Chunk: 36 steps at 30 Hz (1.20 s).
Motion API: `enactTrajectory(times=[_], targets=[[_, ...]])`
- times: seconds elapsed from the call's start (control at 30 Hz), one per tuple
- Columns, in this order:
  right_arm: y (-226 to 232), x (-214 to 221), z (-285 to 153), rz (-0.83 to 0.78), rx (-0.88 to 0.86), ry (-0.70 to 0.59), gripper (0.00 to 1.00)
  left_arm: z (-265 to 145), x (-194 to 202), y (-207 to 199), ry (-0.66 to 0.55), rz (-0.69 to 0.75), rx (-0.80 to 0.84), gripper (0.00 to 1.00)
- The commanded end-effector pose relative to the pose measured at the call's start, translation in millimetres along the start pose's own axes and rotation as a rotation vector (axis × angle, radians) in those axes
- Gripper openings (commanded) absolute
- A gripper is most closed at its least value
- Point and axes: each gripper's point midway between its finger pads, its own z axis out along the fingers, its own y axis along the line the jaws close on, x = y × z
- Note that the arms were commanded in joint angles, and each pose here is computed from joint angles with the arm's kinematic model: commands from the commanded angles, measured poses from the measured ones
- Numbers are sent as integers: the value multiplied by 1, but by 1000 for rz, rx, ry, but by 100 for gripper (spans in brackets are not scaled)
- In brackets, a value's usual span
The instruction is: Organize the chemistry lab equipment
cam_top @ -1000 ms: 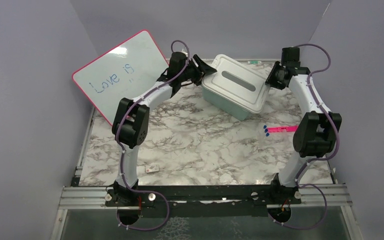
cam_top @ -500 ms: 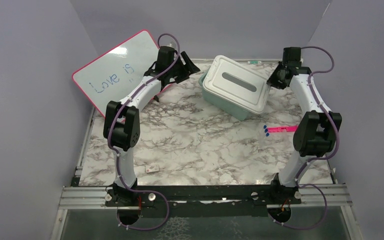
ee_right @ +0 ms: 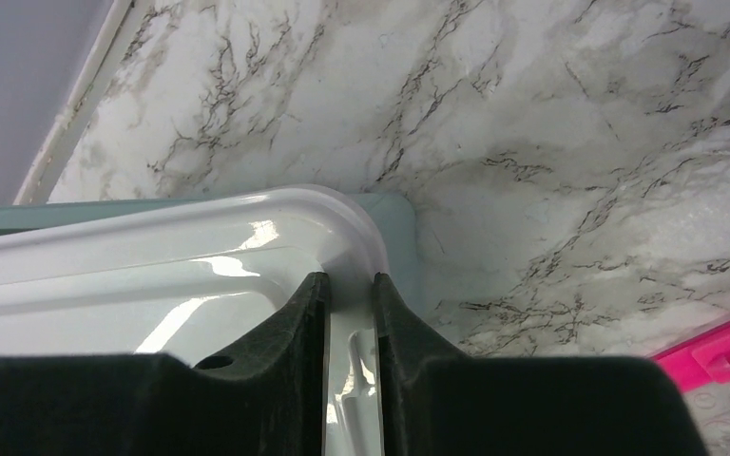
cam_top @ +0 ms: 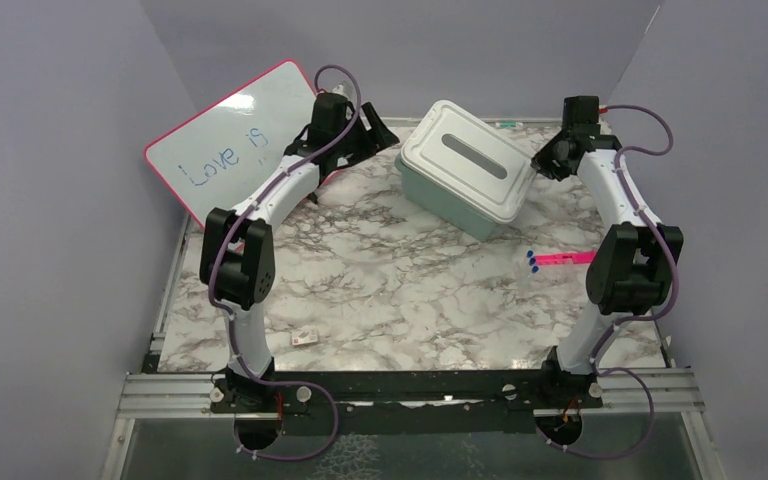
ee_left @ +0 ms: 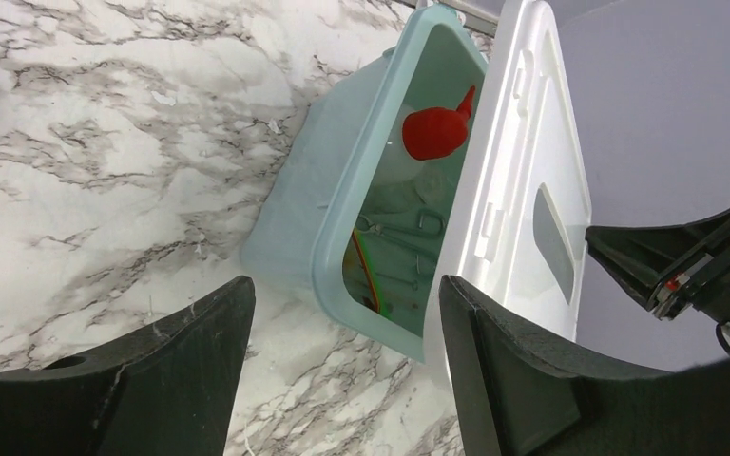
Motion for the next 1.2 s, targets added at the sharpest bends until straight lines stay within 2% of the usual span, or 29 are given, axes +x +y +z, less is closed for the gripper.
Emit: enactTrajectory(times=[0.0,0.23,0.33,0.63,0.8,0.97,1.17], targets=[[5,4,-9,32,12,3,9,-18,-24,-17,-100,46,22,73],[8,-1,-15,45,2,-8,21,-22,-31,-9,-150,32,-29,66],[13,-3,-19,53,-19,-19,25,-24,-33,-17,-168,48,7,66],[26,-7,-32,43,-88,-20,38,-16,-11,-30,-119,60,95,69],[36,-7,-34,0,-149,-17,38,-5,0,-26,-75,62,115,69],[31,-2,-29,-27,-135,-2,37,9,15,-16,-10,57,111,69],[33,2,-24,-73,-157,13,36,22,28,8,44,62,24,64]])
